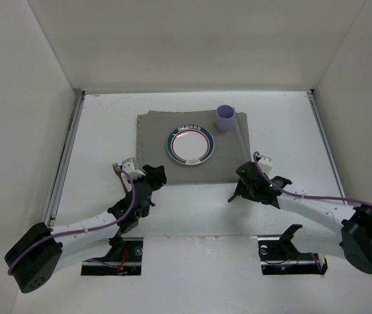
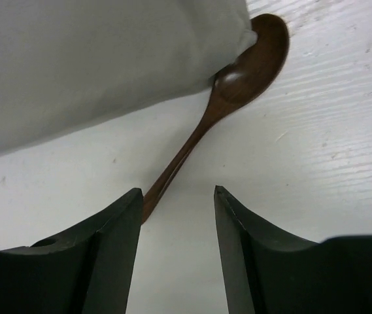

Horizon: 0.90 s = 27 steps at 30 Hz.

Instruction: Set the dinner table for one person

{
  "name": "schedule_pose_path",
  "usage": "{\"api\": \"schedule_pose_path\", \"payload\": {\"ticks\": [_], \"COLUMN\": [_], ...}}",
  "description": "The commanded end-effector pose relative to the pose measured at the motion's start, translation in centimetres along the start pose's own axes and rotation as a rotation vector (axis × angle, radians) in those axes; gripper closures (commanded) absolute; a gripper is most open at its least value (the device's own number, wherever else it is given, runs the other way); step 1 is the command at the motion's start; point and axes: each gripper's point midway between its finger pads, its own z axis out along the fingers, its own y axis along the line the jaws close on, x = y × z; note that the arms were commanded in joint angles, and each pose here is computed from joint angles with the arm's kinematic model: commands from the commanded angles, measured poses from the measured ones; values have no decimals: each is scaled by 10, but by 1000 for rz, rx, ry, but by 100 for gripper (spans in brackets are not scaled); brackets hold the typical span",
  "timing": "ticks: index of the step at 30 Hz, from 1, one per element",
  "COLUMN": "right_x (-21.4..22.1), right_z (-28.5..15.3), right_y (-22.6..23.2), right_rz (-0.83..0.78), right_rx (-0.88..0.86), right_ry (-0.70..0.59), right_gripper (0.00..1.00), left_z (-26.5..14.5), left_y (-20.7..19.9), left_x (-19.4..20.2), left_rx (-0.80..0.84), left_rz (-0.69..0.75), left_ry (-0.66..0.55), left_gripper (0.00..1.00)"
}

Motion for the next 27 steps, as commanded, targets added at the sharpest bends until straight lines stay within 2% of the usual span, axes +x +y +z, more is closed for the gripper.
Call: {"api": "schedule_pose_path", "payload": {"ticks": [1, 7, 13, 16, 20, 21, 23, 24, 27], "right_x": [-17, -25, -21, -10, 0, 1, -2, -5, -8], "right_z": [10, 31, 29, 25, 19, 18, 17, 18, 22], "right_y": [13, 12, -1, -3, -11, -11, -10, -8, -5], "right_rz": [59, 57, 56, 58, 57, 49, 34, 32, 14], "right_rx": [7, 44, 114, 130, 141, 140, 133, 127, 135], "right_ry": [-45, -35, -9, 22, 39, 45, 41, 35, 43], "right_gripper": [46, 49, 73, 82, 81, 78, 66, 65, 67], "left_z": [1, -1, -5, -6, -7, -6, -7, -7, -6], "left_y": [-14, -14, -12, -12, -11, -11, -11, -12, -11], "left_x": [-13, -22, -25, -27, -28, -27, -28, -27, -28], "left_rx": [30, 40, 39, 43, 42, 39, 41, 42, 40], "left_rz": [-58, -58, -70, -71, -72, -72, -73, -71, -76], "left_ry": [-37, -60, -63, -70, -73, -72, -72, -70, -73], "left_gripper": [53, 53, 52, 52, 52, 52, 52, 52, 52]}}
